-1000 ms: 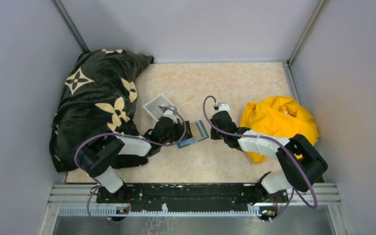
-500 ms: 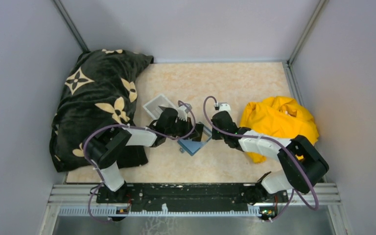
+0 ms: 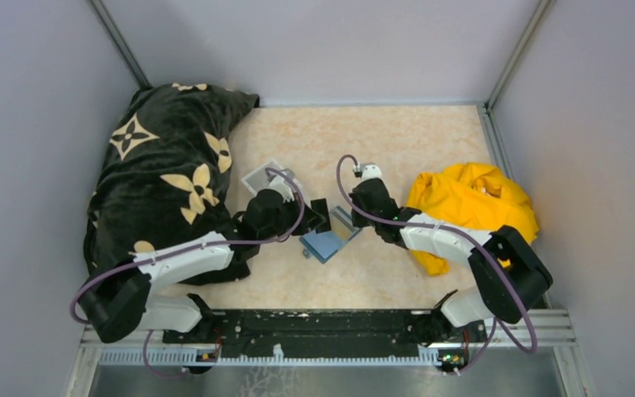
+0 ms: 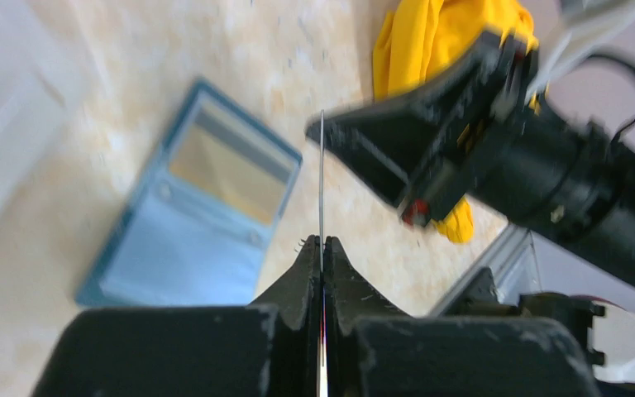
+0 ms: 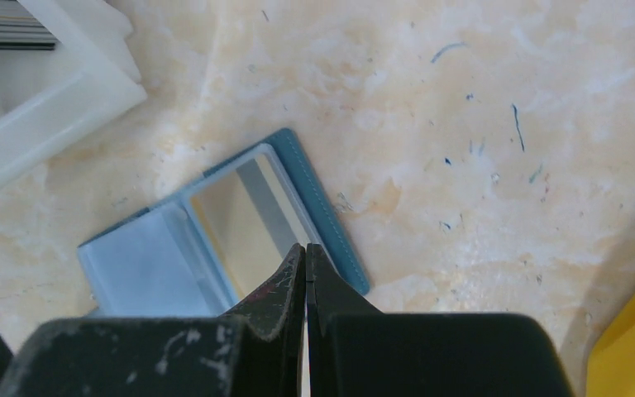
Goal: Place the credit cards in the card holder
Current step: Insert the credit card into the card holder.
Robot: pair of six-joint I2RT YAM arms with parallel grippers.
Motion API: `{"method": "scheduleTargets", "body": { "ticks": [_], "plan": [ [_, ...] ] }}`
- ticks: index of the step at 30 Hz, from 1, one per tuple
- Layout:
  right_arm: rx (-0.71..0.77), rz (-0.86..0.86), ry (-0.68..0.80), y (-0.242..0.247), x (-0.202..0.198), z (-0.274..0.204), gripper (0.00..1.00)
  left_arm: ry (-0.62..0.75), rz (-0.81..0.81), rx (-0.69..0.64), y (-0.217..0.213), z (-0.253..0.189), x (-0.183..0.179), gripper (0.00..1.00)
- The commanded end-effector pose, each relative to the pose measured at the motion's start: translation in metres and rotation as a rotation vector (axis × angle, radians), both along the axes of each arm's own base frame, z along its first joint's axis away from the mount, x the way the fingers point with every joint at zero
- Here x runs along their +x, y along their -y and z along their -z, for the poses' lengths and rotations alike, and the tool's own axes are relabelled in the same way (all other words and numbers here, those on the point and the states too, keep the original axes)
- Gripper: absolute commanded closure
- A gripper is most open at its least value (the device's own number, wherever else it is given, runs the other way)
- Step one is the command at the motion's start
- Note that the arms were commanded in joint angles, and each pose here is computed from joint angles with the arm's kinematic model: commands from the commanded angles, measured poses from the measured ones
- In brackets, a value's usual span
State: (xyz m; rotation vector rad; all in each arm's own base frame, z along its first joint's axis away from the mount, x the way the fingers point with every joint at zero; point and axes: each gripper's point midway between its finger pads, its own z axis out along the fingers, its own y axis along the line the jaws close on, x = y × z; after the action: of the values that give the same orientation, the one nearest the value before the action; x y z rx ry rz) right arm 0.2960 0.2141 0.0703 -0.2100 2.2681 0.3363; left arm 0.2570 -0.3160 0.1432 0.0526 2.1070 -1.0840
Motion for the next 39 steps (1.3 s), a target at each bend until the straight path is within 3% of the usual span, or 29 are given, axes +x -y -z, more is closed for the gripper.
{"method": "scheduleTargets", "body": {
  "ticks": [1, 8, 15, 27, 39],
  "plan": [
    [0.041, -0.072, 0.076, -0.025, 0.024, -0.029, 1.00, -0.203, -0.227, 0.091, -0.029, 0.036, -0.030, 1.00],
    [0.027, -0.131, 0.051, -0.042, 0.033, -0.028, 1.00, -0.392, -0.390, 0.201, -0.049, 0.079, -0.089, 1.00],
    [-0.005, -0.154, 0.031, -0.052, 0.046, -0.021, 1.00, -0.426, -0.481, 0.265, -0.063, 0.090, -0.106, 1.00],
    [-0.042, -0.159, -0.028, -0.061, 0.056, 0.010, 1.00, -0.429, -0.535, 0.266, -0.068, 0.118, -0.093, 1.00],
    [-0.053, -0.103, -0.016, -0.049, 0.057, 0.008, 1.00, -0.372, -0.480, 0.285, -0.061, 0.121, -0.049, 1.00]
  ]
}}
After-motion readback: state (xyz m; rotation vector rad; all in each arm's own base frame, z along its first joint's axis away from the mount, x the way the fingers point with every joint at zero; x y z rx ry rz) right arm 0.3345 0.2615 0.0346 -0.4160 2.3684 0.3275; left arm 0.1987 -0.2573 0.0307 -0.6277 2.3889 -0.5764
